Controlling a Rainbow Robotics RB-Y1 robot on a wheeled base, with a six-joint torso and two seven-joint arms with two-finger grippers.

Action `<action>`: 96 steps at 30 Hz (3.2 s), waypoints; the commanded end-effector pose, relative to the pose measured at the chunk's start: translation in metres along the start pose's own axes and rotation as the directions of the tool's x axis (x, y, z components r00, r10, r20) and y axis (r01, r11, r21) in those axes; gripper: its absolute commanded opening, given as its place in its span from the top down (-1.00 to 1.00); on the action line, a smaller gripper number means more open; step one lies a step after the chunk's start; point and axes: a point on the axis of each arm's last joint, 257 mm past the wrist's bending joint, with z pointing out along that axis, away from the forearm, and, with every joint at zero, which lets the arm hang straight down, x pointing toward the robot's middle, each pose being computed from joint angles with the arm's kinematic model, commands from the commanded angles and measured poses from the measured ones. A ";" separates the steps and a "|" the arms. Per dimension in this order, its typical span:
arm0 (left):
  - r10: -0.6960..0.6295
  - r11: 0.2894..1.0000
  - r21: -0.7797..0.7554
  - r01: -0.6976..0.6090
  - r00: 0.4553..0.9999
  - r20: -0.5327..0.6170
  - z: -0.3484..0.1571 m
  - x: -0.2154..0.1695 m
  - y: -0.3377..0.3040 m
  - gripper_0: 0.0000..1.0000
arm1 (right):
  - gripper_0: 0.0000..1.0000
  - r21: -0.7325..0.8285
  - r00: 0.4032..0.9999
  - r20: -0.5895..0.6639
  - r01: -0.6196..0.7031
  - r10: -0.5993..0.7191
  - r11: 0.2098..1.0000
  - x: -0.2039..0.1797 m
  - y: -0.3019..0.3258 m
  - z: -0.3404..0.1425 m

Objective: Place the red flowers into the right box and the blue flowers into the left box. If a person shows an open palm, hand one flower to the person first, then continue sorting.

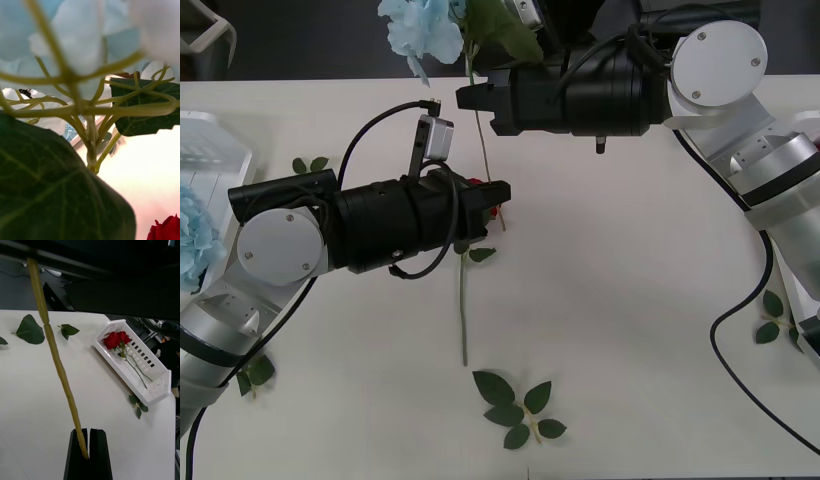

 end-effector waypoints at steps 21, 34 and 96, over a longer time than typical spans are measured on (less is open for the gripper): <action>-0.115 0.991 -0.081 0.110 0.992 -0.049 -0.075 -0.036 0.051 1.00 | -0.95 -0.008 0.993 0.062 0.099 -0.098 0.995 -0.025 0.015 0.007; -0.209 0.905 -0.395 0.158 0.974 -0.089 -0.251 -0.043 0.163 1.00 | -0.95 -0.038 0.966 -0.155 0.202 -0.206 0.979 0.010 -0.011 -0.073; -0.431 0.610 -0.725 0.320 0.902 0.036 -0.503 -0.007 0.226 -1.00 | -0.95 -0.118 0.784 -0.361 0.499 -0.506 0.858 0.074 -0.053 -0.224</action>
